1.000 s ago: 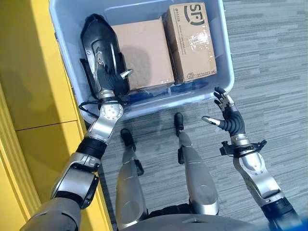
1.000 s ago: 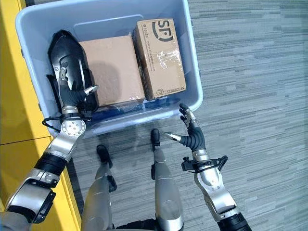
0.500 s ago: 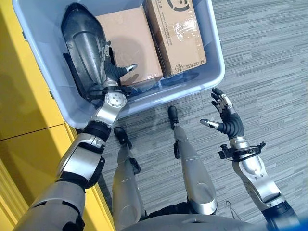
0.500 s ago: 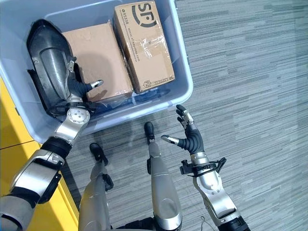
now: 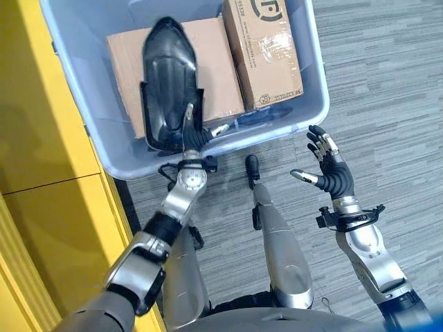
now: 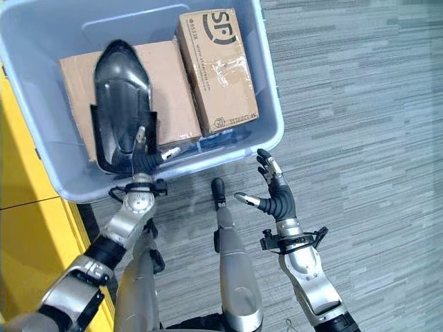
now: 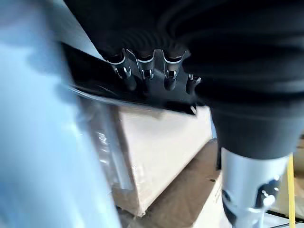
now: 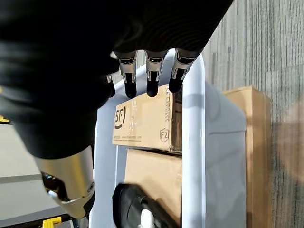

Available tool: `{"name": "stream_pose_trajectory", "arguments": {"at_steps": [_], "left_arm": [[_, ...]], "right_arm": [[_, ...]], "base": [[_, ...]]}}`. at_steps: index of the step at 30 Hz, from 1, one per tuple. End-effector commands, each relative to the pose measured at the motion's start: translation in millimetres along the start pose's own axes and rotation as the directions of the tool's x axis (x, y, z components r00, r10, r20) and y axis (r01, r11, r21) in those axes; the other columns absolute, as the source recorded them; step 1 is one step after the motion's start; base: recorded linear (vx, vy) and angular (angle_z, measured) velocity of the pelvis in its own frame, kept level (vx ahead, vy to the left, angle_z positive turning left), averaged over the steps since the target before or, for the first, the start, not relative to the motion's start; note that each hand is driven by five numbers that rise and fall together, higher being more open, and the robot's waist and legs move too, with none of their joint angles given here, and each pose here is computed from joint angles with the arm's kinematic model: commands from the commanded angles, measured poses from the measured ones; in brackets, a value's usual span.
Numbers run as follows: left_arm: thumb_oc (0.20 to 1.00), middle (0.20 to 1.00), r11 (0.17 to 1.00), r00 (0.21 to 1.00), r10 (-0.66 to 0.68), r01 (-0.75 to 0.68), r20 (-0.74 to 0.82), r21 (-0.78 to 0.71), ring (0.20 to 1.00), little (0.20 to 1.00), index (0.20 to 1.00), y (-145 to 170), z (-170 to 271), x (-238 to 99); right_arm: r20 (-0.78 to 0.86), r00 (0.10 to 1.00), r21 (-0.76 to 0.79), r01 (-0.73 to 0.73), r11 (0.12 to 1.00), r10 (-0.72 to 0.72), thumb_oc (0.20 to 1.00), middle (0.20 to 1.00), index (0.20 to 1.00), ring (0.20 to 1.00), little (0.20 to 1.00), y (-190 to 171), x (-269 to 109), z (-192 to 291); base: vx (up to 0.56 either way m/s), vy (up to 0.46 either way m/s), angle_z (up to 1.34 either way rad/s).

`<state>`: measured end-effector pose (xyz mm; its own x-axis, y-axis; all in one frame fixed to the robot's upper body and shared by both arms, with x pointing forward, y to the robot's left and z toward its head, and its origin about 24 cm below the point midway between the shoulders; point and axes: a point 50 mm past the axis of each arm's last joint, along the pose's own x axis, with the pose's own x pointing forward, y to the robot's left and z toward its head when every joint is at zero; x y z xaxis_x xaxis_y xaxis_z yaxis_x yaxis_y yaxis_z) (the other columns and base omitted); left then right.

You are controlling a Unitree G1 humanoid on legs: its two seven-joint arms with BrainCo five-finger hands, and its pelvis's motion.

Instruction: Move parts from the plastic box to the shelf.

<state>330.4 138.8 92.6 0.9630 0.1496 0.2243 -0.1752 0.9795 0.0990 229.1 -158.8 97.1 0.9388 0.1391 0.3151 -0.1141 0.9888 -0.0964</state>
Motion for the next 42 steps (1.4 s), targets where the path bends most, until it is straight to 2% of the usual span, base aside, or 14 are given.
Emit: {"name": "stream_pose_trajectory", "arguments": {"at_steps": [1, 10, 17, 23, 29, 33, 42], "left_arm": [[1.0, 1.0, 0.999, 1.0, 0.021, -0.021, -0.006, 0.05, 1.0, 1.0, 1.0, 19.1, -5.8, 4.7], [1.0, 1.0, 1.0, 0.999, 0.003, -0.003, 0.05, 0.015, 1.0, 1.0, 1.0, 36.4, 0.8, -17.6], [1.0, 1.0, 0.999, 0.978, 0.027, -0.019, 0.208, -0.041, 1.0, 1.0, 1.0, 49.9, 35.5, -22.0], [1.0, 1.0, 0.996, 0.924, 0.072, -0.05, 0.376, -0.068, 1.0, 1.0, 1.0, 65.0, 71.9, -28.6], [1.0, 1.0, 0.994, 0.889, 0.103, -0.075, 0.446, -0.08, 1.0, 1.0, 1.0, 70.7, 87.4, -30.0], [1.0, 1.0, 0.99, 0.871, 0.141, -0.138, 0.47, -0.042, 1.0, 1.0, 1.0, 75.7, 91.3, -25.3], [1.0, 1.0, 0.941, 0.87, 0.247, -0.321, 0.426, 0.109, 1.0, 1.0, 1.0, 85.2, 79.9, 13.6]], "right_arm": [[0.057, 0.996, -0.04, 0.068, 0.997, -0.066, 1.0, 1.0, 1.0, 1.0, 1.0, -13.3, -2.8, 10.5], [0.053, 0.994, -0.082, 0.105, 0.991, -0.101, 1.0, 1.0, 1.0, 1.0, 1.0, -19.3, -0.2, 8.2], [0.074, 0.991, -0.101, 0.12, 0.988, -0.113, 1.0, 1.0, 1.0, 1.0, 1.0, -23.2, 1.7, 11.5], [0.089, 0.991, -0.103, 0.112, 0.988, -0.103, 1.0, 1.0, 1.0, 1.0, 1.0, -25.0, 0.2, 15.1], [0.101, 0.991, -0.098, 0.101, 0.99, -0.091, 1.0, 1.0, 1.0, 1.0, 1.0, -25.1, -0.7, 18.0], [0.1, 0.991, -0.1, 0.096, 0.99, -0.086, 1.0, 1.0, 1.0, 1.0, 1.0, -25.5, -1.4, 17.7], [0.089, 0.994, -0.079, 0.074, 0.994, -0.067, 1.0, 1.0, 1.0, 1.0, 1.0, -22.5, -1.1, 14.3]], "base": [[-0.07, -0.006, 0.06], [-0.01, 0.001, 0.01], [0.0, 0.0, 0.0], [0.0, 0.0, 0.0], [0.0, 0.0, 0.0], [0.0, 0.0, 0.0], [0.0, 0.0, 0.0]]}}
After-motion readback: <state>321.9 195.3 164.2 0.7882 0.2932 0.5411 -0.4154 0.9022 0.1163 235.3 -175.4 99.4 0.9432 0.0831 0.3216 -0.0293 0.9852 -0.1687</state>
